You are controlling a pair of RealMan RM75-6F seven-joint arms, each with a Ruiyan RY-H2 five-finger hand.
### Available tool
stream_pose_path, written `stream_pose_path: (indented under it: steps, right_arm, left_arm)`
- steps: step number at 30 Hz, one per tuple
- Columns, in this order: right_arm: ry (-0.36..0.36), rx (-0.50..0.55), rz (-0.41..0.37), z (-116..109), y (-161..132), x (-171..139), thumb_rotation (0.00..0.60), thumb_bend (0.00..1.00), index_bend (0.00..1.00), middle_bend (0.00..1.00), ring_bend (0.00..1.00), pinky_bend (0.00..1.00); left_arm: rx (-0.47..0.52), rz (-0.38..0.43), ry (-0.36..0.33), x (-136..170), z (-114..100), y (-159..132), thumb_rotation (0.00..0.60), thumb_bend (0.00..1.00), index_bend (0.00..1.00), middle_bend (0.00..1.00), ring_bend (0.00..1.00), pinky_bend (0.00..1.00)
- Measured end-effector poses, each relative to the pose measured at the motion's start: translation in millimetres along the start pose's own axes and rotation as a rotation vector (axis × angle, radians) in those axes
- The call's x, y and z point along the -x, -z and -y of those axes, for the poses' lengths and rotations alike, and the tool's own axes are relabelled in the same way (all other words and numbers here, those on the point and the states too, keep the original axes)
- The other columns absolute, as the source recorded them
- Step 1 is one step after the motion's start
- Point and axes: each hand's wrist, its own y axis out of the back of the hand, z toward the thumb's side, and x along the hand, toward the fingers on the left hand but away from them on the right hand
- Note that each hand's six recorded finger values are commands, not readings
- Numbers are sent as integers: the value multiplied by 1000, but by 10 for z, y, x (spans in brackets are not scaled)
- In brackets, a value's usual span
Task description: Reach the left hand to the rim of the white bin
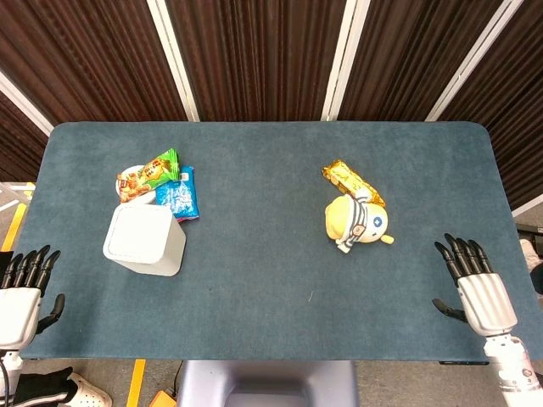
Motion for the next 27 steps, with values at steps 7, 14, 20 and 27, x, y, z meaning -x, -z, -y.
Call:
stream_pose_path:
  steps: [7, 14, 20, 27]
  right_arm:
    - [13, 35, -16, -67, -12, -48, 600, 237, 0, 0, 0, 0]
    - [46, 86, -39, -244, 5, -155, 600, 236, 0, 0, 0, 0]
    - [46, 127, -48, -338, 30, -214, 600, 237, 0, 0, 0, 0]
    - [28, 137, -52, -338, 28, -229, 600, 237, 0, 0, 0, 0]
  left_arm:
    - [16, 70, -1, -55, 50, -212, 600, 469, 0, 160, 208, 444]
    - [118, 188, -5, -261, -36, -685, 600, 468, 0, 788, 837, 959]
    - [108, 247, 79, -426, -80, -1051, 600, 468, 0, 931, 973, 1000]
    - [61, 248, 143, -540, -63, -1213, 600, 468, 20, 982, 1000, 1000]
